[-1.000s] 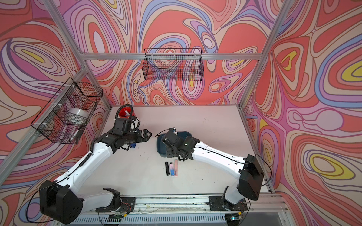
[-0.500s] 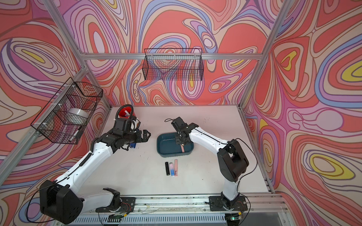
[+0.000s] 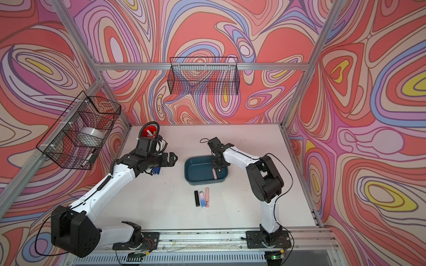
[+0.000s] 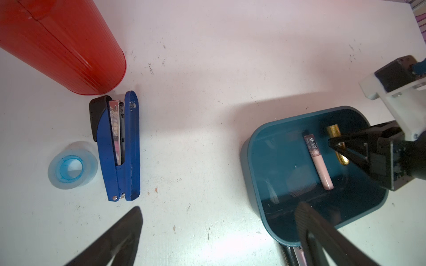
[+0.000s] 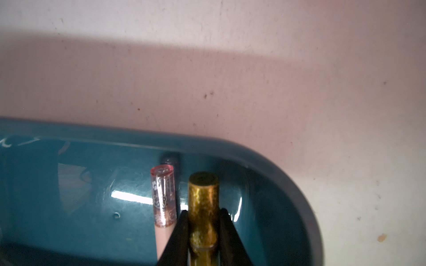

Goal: Put the lipstick into the storage box
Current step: Place the lipstick in the storage box.

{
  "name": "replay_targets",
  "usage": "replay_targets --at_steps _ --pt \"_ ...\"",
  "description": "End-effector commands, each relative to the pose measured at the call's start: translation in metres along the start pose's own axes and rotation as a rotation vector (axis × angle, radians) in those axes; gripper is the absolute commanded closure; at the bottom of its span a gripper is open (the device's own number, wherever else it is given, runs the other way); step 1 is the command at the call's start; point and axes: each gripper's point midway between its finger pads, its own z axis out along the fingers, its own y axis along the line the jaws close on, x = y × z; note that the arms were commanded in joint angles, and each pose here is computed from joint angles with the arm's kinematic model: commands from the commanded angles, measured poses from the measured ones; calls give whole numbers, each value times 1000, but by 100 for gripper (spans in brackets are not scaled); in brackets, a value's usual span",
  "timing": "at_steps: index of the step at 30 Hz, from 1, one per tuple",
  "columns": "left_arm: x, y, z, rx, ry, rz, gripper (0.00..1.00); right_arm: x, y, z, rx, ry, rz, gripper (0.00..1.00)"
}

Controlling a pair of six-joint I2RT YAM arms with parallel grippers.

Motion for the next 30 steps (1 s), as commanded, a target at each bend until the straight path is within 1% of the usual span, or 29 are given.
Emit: replay_targets --at_steps 1,9,13,15,17,18,22,25,27,30 --pt "-5 1 -1 -21 7 25 0 4 2 13 -19 21 -9 82" --pt "-8 2 -1 -29 9 32 0 10 -1 25 -18 54 -4 79" --pt "-9 1 -1 -26 7 31 0 11 -1 23 -20 52 -4 72" --pt "-12 0 -1 -21 4 27 0 8 -2 16 -22 31 -3 68" --pt "-13 -1 0 -13 3 22 0 2 -3 6 -20 2 -2 58" --pt "-14 -2 0 -7 3 20 0 -1 -3 1 -21 -11 -3 57" --pt "-18 -5 0 6 -2 12 0 -11 -3 -21 -22 -50 -2 56" --pt "-19 -6 -2 10 -9 9 0 -19 -3 -42 -33 -95 7 52" --pt "-18 -6 -4 13 -11 5 0 -24 -2 -57 -41 -125 12 52" --pt "-15 -6 -6 15 -17 -3 0 -25 4 -75 -88 -137 24 57"
